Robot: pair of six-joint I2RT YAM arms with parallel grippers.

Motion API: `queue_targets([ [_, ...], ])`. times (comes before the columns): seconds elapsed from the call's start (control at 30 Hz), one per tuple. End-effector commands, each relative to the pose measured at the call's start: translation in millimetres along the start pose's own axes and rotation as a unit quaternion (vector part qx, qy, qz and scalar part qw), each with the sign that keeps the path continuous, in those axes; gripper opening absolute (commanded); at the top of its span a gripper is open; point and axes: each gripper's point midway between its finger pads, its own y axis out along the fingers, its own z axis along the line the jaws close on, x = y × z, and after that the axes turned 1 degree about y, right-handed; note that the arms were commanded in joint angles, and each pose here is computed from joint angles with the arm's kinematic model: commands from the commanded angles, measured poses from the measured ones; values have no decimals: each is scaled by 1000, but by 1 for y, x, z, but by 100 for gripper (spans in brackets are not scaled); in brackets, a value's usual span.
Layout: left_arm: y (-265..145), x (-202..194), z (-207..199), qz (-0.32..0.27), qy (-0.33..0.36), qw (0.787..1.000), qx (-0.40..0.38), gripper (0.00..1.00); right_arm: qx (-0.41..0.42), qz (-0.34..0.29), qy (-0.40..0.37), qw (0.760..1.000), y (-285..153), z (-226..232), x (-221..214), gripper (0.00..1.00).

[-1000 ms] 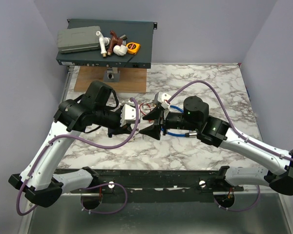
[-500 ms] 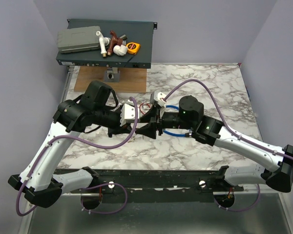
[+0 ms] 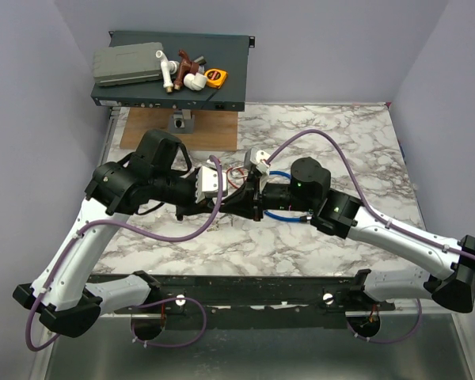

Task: Unlock with the key
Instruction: Pick up the key from the center of the board.

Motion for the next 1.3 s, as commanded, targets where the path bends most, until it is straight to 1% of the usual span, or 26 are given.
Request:
queue_targets([
  [0.0,-11,9,6,-4,11,999,32,4,-28,-3,-6,1000,-6,-8,3,1],
  [0.03,-11,9,8,-3,10,999,38,7,-26,-3,-6,1000,-6,-8,3,1],
  [0.1,-11,10,13,-2,4,999,50,18,-22,-4,-7,1000,-6,-6,5,1],
  [0.2,-12,10,17,-1,-8,998,61,50,-17,-5,-8,1000,-7,-3,7,1],
  [0.27,-10,8,17,1,-9,998,61,62,-18,-8,-9,1000,-7,-3,10,1],
  [0.43,-6,5,16,-4,-16,998,58,62,-19,-16,-5,1000,-9,-3,15,1],
  [0.63,3,-2,13,-17,-32,998,54,54,-11,-28,10,999,-8,2,20,1],
  [0.77,14,-3,0,-45,-36,998,20,50,11,-34,17,999,-6,9,23,1],
  [0.83,15,1,-4,-66,-42,997,2,49,23,-36,22,999,-5,13,25,1],
  [0.9,14,6,-2,-91,-52,994,-2,50,33,-40,26,998,-4,17,27,1],
  [1.03,8,18,6,-135,-61,989,0,61,47,-50,33,997,-4,22,32,1],
  [1.1,7,26,3,-152,-61,986,-18,62,47,-54,34,997,-3,22,33,1],
  [1.13,6,30,0,-160,-64,985,-31,61,46,-56,35,997,-3,22,34,1],
  [1.17,6,34,-4,-167,-71,982,-45,58,47,-57,37,997,-2,22,34,1],
  [1.2,6,37,-6,-172,-76,981,-56,54,46,-59,37,996,-2,21,35,1],
  [1.27,6,41,-10,-180,-78,978,-75,42,49,-60,39,996,-1,22,35,1],
])
